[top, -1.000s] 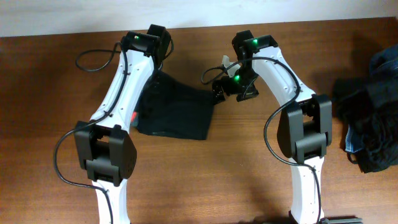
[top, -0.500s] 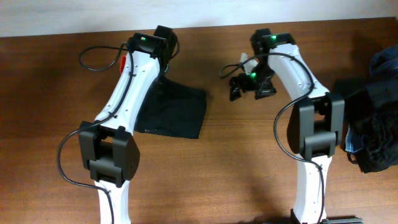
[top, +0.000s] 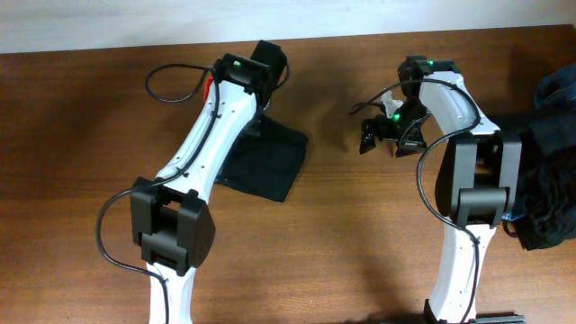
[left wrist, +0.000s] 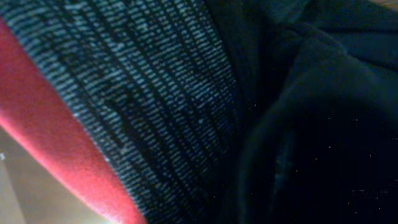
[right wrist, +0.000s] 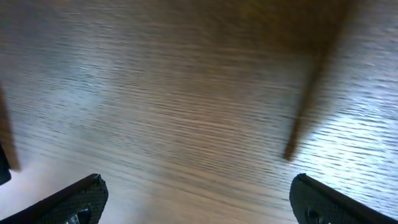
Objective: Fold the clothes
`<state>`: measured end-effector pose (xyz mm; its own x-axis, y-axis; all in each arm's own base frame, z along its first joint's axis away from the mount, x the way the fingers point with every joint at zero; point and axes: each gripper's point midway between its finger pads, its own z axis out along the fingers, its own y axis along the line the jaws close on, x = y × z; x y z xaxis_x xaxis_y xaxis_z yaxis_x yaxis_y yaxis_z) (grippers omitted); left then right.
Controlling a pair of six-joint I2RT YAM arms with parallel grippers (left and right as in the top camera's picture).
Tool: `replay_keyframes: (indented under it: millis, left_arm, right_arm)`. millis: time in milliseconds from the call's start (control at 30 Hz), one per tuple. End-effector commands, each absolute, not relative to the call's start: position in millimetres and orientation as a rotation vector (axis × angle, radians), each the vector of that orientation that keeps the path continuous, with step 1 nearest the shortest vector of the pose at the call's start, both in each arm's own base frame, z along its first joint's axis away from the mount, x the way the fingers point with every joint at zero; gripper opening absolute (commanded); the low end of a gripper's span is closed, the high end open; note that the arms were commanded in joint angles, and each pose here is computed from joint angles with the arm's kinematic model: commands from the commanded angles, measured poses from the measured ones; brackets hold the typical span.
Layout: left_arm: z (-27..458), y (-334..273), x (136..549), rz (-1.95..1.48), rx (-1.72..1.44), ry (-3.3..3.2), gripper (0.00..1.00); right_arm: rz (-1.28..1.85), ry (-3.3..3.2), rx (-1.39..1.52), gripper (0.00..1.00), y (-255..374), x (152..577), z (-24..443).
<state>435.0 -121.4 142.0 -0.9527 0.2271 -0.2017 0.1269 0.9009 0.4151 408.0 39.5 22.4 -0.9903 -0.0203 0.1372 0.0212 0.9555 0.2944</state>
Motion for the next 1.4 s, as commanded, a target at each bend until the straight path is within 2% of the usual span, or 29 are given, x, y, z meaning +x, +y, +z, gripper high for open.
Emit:
replay_keyframes:
  millis: [0,367,700,1367]
  left_arm:
    - [143.2,-132.7,438.6,0.544,0.257,2.805,0.04]
    - [111.4,-147.7,437.0,0.429,0.296,2.848,0.04]
    - [103.6,-152.2,446.1,0.453,0.612,2.789,0.03]
    - [77.8,-181.8,426.6,0.467,0.842,2.758,0.05]
  right_arm:
    - [-0.439,-3.003,-0.005,0.99,37.3,410.2,34.4]
    - [-0.441,-3.006,0.002,0.99,37.5,410.9,34.3]
    - [-0.483,-3.01,0.019,0.99,42.2,412.9,35.4]
    - [-0.507,-3.017,0.021,0.99,44.5,415.7,35.9]
